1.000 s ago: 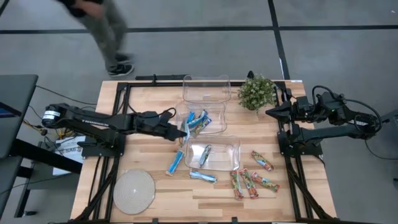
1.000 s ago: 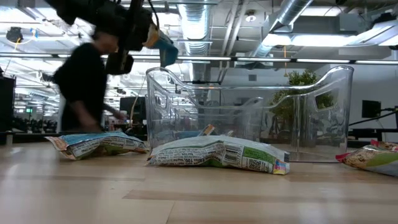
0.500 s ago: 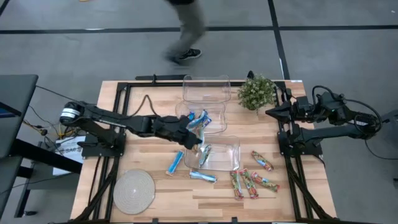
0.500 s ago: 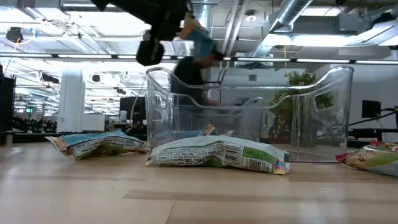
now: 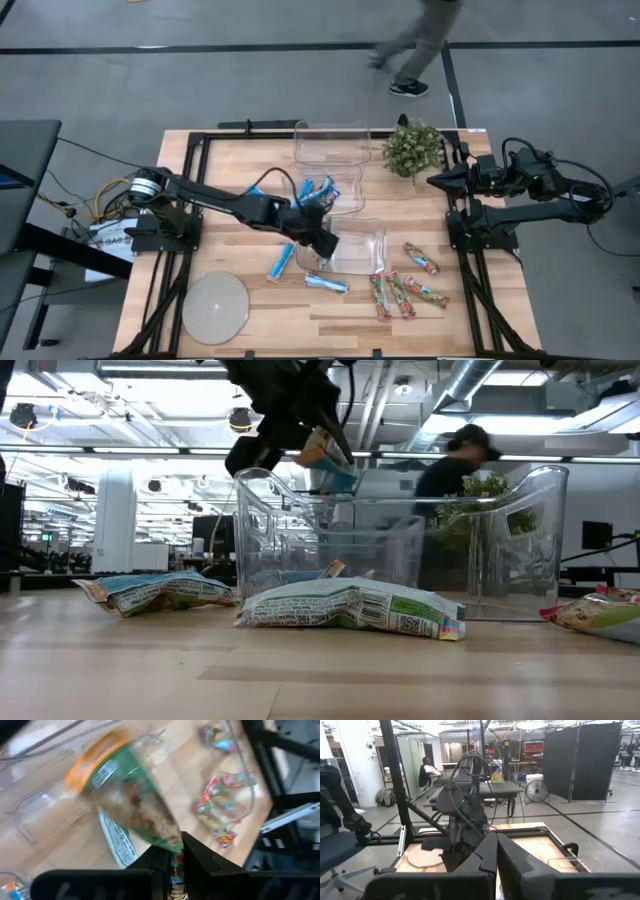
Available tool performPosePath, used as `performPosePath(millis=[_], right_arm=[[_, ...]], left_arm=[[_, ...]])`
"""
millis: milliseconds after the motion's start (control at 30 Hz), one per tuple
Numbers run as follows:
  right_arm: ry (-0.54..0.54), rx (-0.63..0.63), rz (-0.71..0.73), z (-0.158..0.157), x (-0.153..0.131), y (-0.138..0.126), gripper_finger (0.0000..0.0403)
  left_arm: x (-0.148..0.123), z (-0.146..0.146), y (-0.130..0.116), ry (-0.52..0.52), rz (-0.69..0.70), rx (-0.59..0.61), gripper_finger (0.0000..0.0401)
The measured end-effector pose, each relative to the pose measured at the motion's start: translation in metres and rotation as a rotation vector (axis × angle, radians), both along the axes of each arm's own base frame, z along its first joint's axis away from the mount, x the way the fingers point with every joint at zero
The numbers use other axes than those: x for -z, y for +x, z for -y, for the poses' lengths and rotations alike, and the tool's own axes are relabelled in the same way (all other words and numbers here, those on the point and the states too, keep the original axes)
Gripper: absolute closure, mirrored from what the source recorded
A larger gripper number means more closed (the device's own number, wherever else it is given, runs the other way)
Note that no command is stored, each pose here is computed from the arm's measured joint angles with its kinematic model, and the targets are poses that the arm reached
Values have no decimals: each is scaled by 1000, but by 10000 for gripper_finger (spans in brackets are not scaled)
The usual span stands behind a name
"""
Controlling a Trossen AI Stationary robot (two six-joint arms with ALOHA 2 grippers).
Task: Pick and place Granola Bars by type
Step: Put the yellow granola bar into the bottom transparent bin
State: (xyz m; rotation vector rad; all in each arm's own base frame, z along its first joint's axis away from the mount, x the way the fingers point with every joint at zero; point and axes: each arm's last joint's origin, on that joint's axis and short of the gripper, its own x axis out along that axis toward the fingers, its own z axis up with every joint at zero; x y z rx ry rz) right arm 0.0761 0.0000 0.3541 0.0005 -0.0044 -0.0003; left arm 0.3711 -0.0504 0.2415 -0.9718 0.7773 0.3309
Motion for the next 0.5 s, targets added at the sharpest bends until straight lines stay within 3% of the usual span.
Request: performPosePath(millis=[500], right_arm=[[0, 0, 0, 0, 0, 0, 403]], left_arm=[[48, 4, 22, -3, -272, -42, 374]])
